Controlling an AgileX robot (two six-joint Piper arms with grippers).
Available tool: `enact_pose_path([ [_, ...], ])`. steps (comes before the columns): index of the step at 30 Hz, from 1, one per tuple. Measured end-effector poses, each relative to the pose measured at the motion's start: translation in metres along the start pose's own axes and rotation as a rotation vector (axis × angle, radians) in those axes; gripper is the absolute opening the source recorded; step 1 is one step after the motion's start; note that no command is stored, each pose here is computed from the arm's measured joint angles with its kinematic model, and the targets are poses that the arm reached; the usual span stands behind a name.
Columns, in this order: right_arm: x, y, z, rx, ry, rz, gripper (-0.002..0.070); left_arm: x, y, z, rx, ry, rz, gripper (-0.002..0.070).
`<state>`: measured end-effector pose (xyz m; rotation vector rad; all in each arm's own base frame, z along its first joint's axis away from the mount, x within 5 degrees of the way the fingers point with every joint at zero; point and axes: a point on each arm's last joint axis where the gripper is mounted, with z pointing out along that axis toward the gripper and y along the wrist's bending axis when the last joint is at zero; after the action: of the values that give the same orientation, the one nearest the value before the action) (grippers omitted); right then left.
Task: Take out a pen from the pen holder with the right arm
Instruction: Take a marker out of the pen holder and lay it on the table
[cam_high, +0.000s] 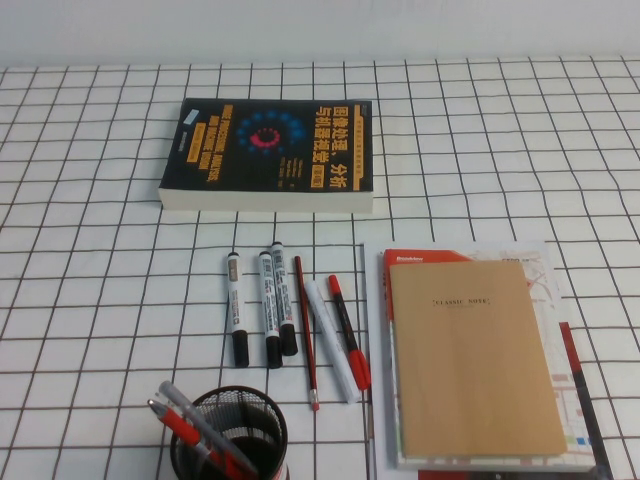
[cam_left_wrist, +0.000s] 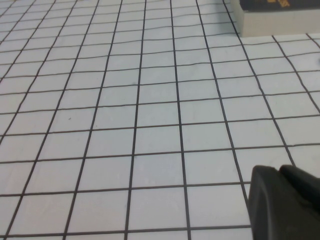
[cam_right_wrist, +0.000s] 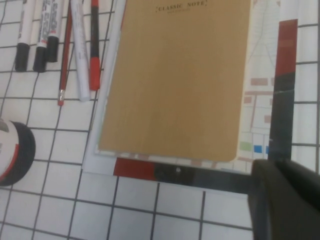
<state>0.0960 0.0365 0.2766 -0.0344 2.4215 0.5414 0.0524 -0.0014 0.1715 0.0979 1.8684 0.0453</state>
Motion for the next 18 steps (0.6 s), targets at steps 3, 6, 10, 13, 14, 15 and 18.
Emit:
enact_pose_path([
  [3,-0.008,-0.001,0.005,0.003,0.030,-0.006,-0.0016,0.000,0.000,0.000,0.000,0.000,0.000,-0.0004],
  [6,-0.021,0.001,0.011,0.005,0.060,-0.028,-0.0016,0.000,0.000,0.000,0.000,0.000,0.000,-0.0004],
  [10,-0.040,0.011,0.021,-0.018,0.081,-0.094,-0.0016,0.000,0.000,0.000,0.000,0.000,0.000,-0.0004],
  [13,-0.051,0.024,0.029,-0.056,0.086,-0.151,-0.0016,0.000,0.000,0.000,0.000,0.000,0.000,-0.0004],
  [14,-0.056,0.030,0.033,-0.075,0.094,-0.176,-0.0016,0.000,0.000,0.000,0.000,0.000,0.000,-0.0004],
  [15,-0.059,0.037,0.037,-0.092,0.101,-0.191,-0.0016,0.000,0.000,0.000,0.000,0.000,0.000,-0.0004],
  [18,-0.064,0.055,0.048,-0.138,0.118,-0.244,-0.0016,0.000,0.000,0.000,0.000,0.000,0.000,-0.0004],
])
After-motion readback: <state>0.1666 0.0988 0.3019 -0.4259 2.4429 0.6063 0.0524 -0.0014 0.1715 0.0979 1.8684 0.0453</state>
